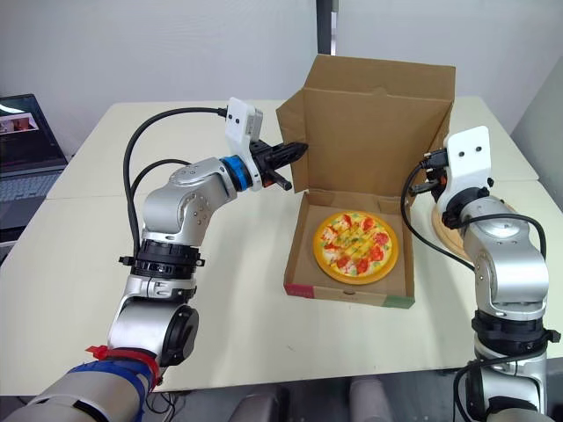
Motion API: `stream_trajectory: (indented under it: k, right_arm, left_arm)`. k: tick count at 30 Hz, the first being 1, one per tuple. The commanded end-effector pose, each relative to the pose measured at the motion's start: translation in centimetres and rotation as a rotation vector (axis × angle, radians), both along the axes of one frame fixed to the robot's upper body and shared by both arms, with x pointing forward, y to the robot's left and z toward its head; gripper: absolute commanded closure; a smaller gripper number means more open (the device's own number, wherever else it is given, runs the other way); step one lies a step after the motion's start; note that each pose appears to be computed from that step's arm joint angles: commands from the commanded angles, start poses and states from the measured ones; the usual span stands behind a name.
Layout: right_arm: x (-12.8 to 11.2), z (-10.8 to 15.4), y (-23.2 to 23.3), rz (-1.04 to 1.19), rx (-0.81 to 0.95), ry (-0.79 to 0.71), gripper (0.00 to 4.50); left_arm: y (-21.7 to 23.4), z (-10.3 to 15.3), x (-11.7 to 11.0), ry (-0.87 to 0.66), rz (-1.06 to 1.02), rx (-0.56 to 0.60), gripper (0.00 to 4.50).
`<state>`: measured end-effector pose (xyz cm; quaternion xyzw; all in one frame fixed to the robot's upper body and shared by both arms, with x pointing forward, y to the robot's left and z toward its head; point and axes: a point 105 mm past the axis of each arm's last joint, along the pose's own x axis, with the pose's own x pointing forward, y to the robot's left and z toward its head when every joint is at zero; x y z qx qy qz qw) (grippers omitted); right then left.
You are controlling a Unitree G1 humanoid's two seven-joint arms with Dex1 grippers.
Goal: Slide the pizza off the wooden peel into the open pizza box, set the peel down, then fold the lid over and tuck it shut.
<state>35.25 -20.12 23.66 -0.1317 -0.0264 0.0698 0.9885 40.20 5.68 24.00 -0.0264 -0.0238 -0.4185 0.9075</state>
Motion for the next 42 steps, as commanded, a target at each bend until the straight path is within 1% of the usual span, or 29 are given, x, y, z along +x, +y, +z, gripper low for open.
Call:
stream_trajectory:
  k: [1, 4, 8, 10, 12, 15, 20, 25, 28, 30, 36, 40, 42]
  right_arm:
    - [-0.9, 1.4, 1.8, 0.07, 0.0, -0.06, 4.48]
    - [-1.1, 1.3, 1.9, 0.074, -0.006, -0.057, 4.48]
    - [-1.3, 1.2, 1.9, 0.094, -0.008, -0.058, 4.48]
    - [-1.5, 1.0, 1.9, 0.101, -0.01, -0.055, 4.48]
    - [-1.5, 0.9, 1.9, 0.106, -0.013, -0.053, 4.48]
    - [-1.6, 0.8, 1.9, 0.11, -0.016, -0.052, 4.48]
    - [-1.4, 1.2, 2.0, 0.116, -0.008, -0.053, 4.48]
    - [-1.3, 1.3, 2.4, 0.133, 0.011, -0.038, 4.48]
    - [-1.3, 1.3, 2.5, 0.138, 0.022, -0.032, 4.48]
    - [-1.2, 1.2, 2.6, 0.136, 0.022, -0.031, 4.48]
    - [-1.0, 1.1, 2.6, 0.132, 0.019, -0.029, 4.48]
    - [-0.9, 1.1, 2.7, 0.142, 0.016, -0.023, 4.48]
    - [-0.9, 0.9, 2.6, 0.155, 0.015, -0.017, 4.48]
  left_arm:
    - [-1.9, 1.1, -1.3, -0.03, -0.052, -0.055, 4.5]
    - [-2.4, 0.9, -1.9, -0.007, -0.049, -0.102, 4.5]
    - [-2.5, -0.1, -2.7, 0.031, -0.034, -0.15, 4.5]
    - [-2.2, -0.5, -2.7, 0.061, -0.01, -0.189, 4.5]
    - [-2.1, -0.8, -2.7, 0.076, 0.005, -0.204, 4.5]
    - [-2.4, -0.5, -2.8, 0.068, 0.015, -0.214, 4.5]
    - [-2.9, 0.6, -2.3, 0.002, 0.071, -0.189, 4.5]
    - [-3.1, 1.4, -1.9, -0.111, 0.116, -0.144, 4.5]
    - [-2.9, 1.3, -1.9, -0.134, 0.133, -0.145, 4.5]
    - [-2.9, 1.0, -2.1, -0.177, 0.147, -0.123, 4.5]
    - [-3.0, 0.6, -2.3, -0.202, 0.22, -0.158, 4.5]
    - [-4.1, 0.3, -2.9, -0.228, 0.215, -0.158, 4.5]
    - [-5.1, -0.3, -3.6, -0.223, 0.181, -0.155, 4.5]
